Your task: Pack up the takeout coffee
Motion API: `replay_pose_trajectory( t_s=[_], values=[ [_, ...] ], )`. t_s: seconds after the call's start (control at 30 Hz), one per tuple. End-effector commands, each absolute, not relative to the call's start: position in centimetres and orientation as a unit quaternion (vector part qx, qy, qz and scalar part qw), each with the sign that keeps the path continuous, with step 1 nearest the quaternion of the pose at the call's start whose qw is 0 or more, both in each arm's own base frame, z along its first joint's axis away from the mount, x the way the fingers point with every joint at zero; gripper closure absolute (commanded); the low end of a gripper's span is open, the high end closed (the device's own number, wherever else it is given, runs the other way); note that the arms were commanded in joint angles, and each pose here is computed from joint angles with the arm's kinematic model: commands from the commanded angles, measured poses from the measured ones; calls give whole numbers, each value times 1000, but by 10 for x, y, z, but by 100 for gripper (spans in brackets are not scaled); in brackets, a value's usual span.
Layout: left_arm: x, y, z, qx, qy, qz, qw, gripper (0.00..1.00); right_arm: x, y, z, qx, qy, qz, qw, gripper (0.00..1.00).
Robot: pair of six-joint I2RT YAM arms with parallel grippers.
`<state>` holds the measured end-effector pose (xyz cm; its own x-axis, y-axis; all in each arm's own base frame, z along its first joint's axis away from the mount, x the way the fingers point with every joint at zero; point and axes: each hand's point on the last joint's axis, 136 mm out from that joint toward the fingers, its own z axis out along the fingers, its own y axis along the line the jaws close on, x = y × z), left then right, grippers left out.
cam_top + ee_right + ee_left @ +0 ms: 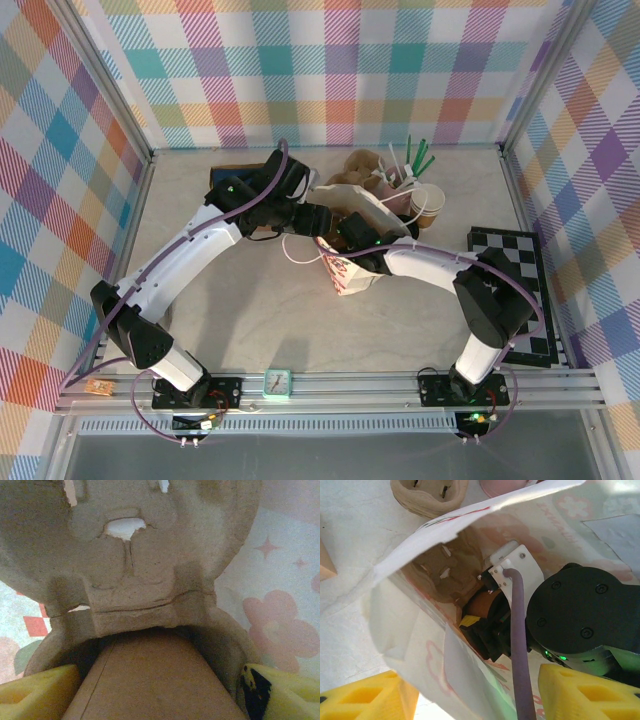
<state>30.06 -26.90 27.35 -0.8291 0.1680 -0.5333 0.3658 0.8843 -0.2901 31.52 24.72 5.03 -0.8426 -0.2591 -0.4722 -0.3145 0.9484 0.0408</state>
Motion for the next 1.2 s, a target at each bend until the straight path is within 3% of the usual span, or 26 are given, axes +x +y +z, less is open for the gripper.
replay_pose_trajectory(
  t_s=[0.0, 0.23, 0.5, 0.6, 0.77, 1.17],
  values=[
    [298, -268, 269, 146, 940, -182, 248, 36, 249, 202, -27, -168, 983, -14, 67, 47],
    [302, -270, 265, 148, 942, -179, 243, 36, 247, 204, -2, -182, 982, -16, 54, 31],
    [304, -271, 269, 148, 941, -180, 246, 35, 239, 211, 17, -196, 980, -5, 25, 21],
    [305, -271, 271, 148, 941, -180, 247, 34, 237, 213, 25, -203, 979, -2, 16, 9],
    [308, -271, 274, 146, 940, -183, 249, 33, 238, 214, 39, -209, 978, -7, 7, 0],
    [309, -267, 275, 144, 940, -181, 251, 27, 239, 222, 64, -212, 977, 6, 4, 1]
  ],
)
